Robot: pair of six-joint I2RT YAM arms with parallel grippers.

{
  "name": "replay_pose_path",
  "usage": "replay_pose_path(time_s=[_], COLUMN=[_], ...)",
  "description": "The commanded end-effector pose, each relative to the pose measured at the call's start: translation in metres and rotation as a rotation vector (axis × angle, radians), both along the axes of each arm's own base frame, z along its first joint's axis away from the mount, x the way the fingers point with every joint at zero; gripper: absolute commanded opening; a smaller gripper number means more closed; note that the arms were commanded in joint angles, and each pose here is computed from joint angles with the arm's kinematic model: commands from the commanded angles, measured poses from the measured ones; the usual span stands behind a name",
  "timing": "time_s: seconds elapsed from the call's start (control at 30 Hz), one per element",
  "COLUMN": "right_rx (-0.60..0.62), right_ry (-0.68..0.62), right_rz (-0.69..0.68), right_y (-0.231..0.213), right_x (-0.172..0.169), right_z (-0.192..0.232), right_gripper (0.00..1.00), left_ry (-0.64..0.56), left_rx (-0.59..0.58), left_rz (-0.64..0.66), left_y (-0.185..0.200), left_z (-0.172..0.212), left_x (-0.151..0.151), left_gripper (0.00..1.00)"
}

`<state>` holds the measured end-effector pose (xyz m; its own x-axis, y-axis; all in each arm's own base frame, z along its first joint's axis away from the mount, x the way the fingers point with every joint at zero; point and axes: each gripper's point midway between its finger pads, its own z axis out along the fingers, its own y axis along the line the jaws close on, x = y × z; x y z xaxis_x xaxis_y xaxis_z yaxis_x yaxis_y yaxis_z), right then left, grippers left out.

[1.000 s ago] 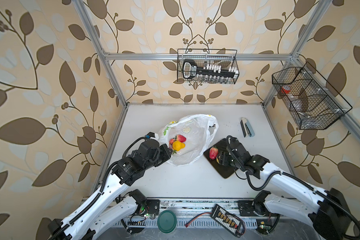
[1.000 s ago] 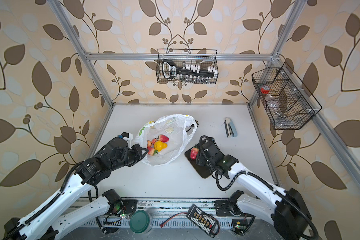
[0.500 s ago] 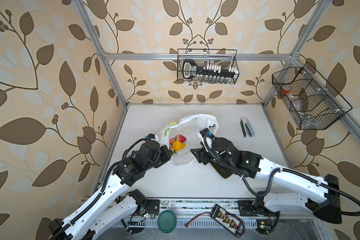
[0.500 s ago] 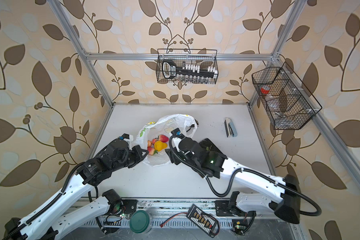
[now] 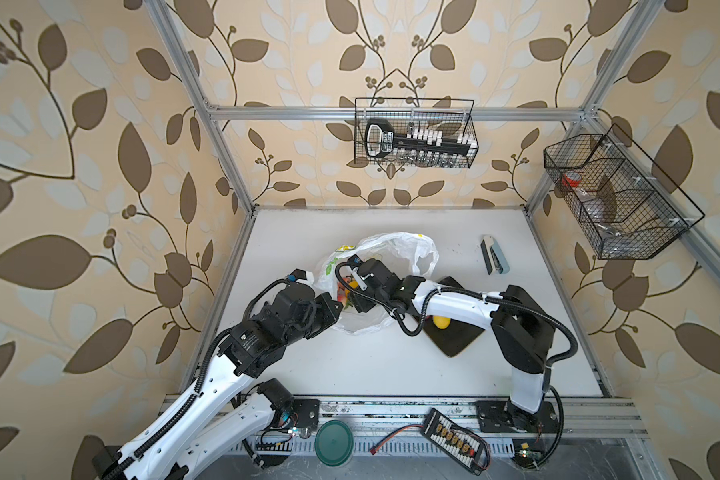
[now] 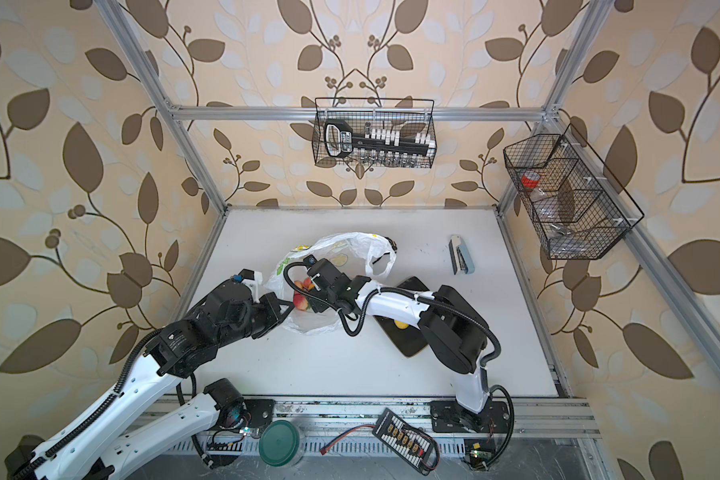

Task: Take the fake fruits out of the plastic bag
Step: 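Move the right gripper back into the bag toward the remaining fruits, then grasp the large yellow fake fruit inside the bag with the right gripper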

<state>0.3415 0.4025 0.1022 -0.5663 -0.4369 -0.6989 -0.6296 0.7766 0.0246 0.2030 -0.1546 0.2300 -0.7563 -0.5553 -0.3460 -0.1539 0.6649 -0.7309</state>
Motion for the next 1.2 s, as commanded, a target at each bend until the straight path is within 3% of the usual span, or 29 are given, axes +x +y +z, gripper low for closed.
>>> replay_pose_path(time_s=[0.0,0.27,0.6,0.9,1.17], right_rx=[-0.002,-0.054,-0.087,-0.035,0.023], right_ry=[-0.018,0.009,0.003,-0.092,-0.099], right_rz=[-0.024,-0.073,-0.108,-0.023,0.062], right_y=[0.009,0.015,0.012,0.021,0.010], right_x=[0.019,0.036,0.044,0.021,-0.041], right_z=[-0.006,-0.046,-0.063,0.001,0.040], right_gripper=[0.75,0.77,0.62,0.43,0.40], left_ry=[0.000,-0.001,-0.003,-0.001,-0.003], left_rx=[-0.004,-0.002,0.002,0.006,0.010], left_rz=[0.014,0.008,0.004,0.007,0.019], left_y=[0.004,0.003,0.002,0.002,0.003], left_z=[0.002,0.003,0.004,0.003,0.001], left_x=[-0.001,0.000,0.000,0.002,0.004], left_gripper=[0.00,0.00,0.00,0.00,0.00])
